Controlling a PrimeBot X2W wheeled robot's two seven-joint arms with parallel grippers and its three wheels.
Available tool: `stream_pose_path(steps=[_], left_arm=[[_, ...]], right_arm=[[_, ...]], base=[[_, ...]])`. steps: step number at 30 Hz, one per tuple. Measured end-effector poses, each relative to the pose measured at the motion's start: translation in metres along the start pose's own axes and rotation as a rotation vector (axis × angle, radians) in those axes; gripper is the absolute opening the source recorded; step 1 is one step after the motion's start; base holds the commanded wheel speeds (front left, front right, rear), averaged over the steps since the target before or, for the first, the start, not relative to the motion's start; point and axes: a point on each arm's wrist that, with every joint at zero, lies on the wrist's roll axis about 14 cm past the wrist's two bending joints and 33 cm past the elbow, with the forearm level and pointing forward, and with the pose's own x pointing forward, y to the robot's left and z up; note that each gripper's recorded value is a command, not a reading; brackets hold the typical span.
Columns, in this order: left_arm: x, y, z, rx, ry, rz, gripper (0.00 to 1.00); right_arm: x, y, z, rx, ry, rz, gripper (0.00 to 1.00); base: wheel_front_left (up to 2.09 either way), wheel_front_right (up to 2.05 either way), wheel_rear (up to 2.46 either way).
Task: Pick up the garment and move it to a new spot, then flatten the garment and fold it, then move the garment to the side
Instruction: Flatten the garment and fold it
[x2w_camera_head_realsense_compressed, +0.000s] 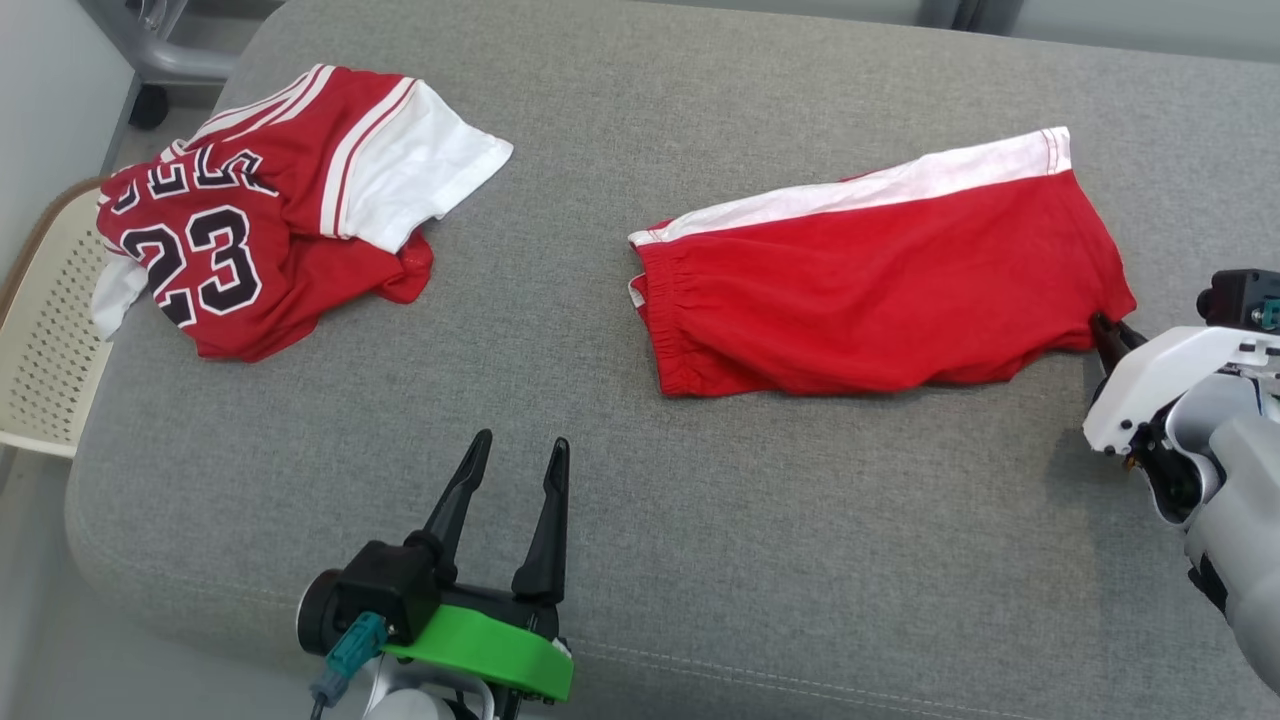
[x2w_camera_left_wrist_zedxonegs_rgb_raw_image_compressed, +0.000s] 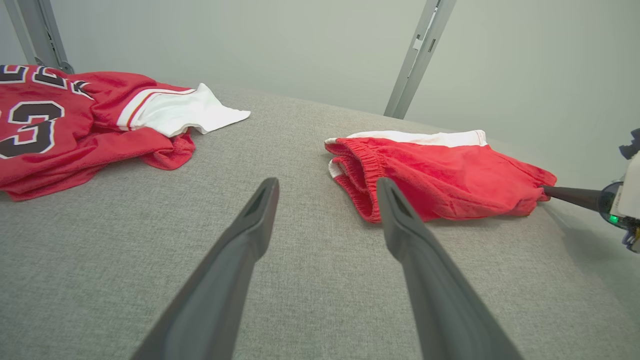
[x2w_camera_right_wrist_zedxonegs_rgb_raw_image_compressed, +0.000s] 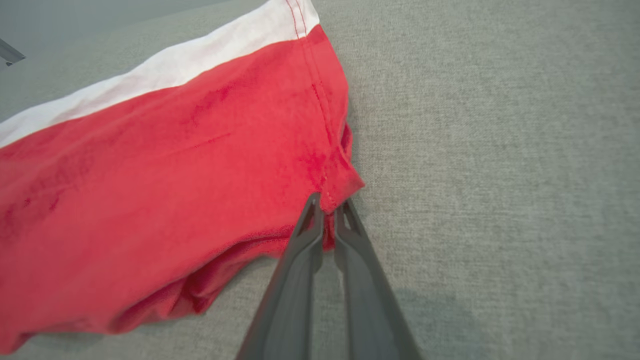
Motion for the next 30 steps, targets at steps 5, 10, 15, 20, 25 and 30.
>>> stream_pose_path(steps=[5, 10, 15, 20, 25, 30], left_arm=[[-0.004, -0.003, -0.001, -0.001, 0.003, -0.008, 1.0], [-0.006, -0.005, -0.001, 0.0, 0.002, -0.015, 1.0], [-0.008, -0.008, -0.003, 0.001, 0.009, -0.023, 1.0], [-0.01, -0.011, -0.005, 0.003, 0.013, -0.031, 1.0], [-0.015, -0.008, -0.001, 0.015, 0.004, -0.021, 1.0], [-0.023, 0.003, 0.003, 0.05, -0.007, 0.019, 1.0]], right_arm=[[-0.016, 0.0, -0.008, 0.022, -0.019, 0.0, 0.0], [-0.029, -0.008, -0.017, 0.01, -0.017, -0.018, 0.0], [-0.04, -0.014, -0.021, 0.02, -0.024, -0.039, 1.0], [-0.048, -0.016, -0.026, 0.023, -0.019, -0.05, 1.0], [-0.059, -0.019, -0.022, 0.028, -0.07, -0.063, 1.0], [-0.07, -0.008, -0.005, 0.023, -0.176, -0.04, 1.0]], base=[[0.0, 0.0, 0.0], [0.0, 0.0, 0.0], [0.0, 0.0, 0.0], [0.0, 0.0, 0.0], [0.0, 0.0, 0.0], [0.0, 0.0, 0.0]])
